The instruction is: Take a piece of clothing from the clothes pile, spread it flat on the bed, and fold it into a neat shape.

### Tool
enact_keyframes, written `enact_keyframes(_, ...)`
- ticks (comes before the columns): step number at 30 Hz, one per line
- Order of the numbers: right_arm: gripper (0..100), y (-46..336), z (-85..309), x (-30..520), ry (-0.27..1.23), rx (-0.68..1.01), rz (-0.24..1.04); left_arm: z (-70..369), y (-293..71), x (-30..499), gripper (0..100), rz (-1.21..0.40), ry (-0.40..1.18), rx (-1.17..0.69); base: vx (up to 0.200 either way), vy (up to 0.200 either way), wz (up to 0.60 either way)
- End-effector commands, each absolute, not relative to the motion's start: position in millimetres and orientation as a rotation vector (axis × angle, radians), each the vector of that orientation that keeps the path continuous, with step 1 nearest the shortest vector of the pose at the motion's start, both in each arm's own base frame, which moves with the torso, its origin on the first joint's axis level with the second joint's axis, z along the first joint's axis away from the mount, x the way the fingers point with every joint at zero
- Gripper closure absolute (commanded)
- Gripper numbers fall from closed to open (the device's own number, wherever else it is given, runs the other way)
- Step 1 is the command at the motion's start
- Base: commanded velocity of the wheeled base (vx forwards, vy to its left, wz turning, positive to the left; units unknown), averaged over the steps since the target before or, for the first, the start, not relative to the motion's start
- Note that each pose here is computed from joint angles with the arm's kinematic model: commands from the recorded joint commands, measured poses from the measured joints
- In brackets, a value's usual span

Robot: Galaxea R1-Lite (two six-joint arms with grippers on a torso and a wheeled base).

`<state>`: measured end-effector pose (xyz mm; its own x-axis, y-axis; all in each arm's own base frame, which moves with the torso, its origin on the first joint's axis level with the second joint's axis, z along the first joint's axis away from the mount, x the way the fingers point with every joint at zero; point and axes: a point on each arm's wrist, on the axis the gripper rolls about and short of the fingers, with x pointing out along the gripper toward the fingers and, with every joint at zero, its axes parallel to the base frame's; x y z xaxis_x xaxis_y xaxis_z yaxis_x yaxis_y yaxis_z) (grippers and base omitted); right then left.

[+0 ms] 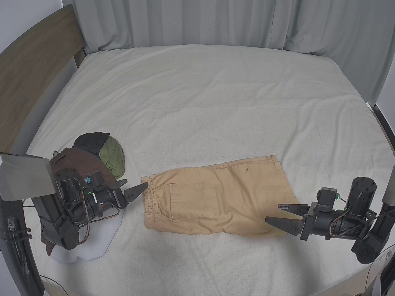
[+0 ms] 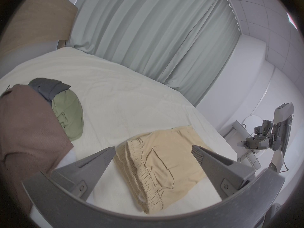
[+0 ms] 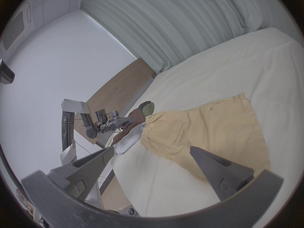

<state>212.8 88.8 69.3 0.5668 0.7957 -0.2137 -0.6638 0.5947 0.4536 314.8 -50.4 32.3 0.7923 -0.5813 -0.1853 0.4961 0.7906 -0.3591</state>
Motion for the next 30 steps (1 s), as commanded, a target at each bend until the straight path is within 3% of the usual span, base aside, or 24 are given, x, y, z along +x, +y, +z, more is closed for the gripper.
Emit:
enact_keyframes(1,0,87.3,69.5,213.8,0.419,0.343,0.87,16.0,-51.3,316.3,0,-0.583,0.345,-0.314,0.0,0.0,0.0)
enact_keyframes(11,0,87.1,62.6,215.6,0.45,0.349,0.86,-7.0,-54.2,319.3,0,-0.561,0.435,-0.409,0.0,0.0,0.0)
enact_keyframes(30,0,87.1,60.6,216.6,0.458,0.353,0.857,-34.8,-58.4,329.1,0,-0.55,0.48,-0.411,0.0,0.0,0.0)
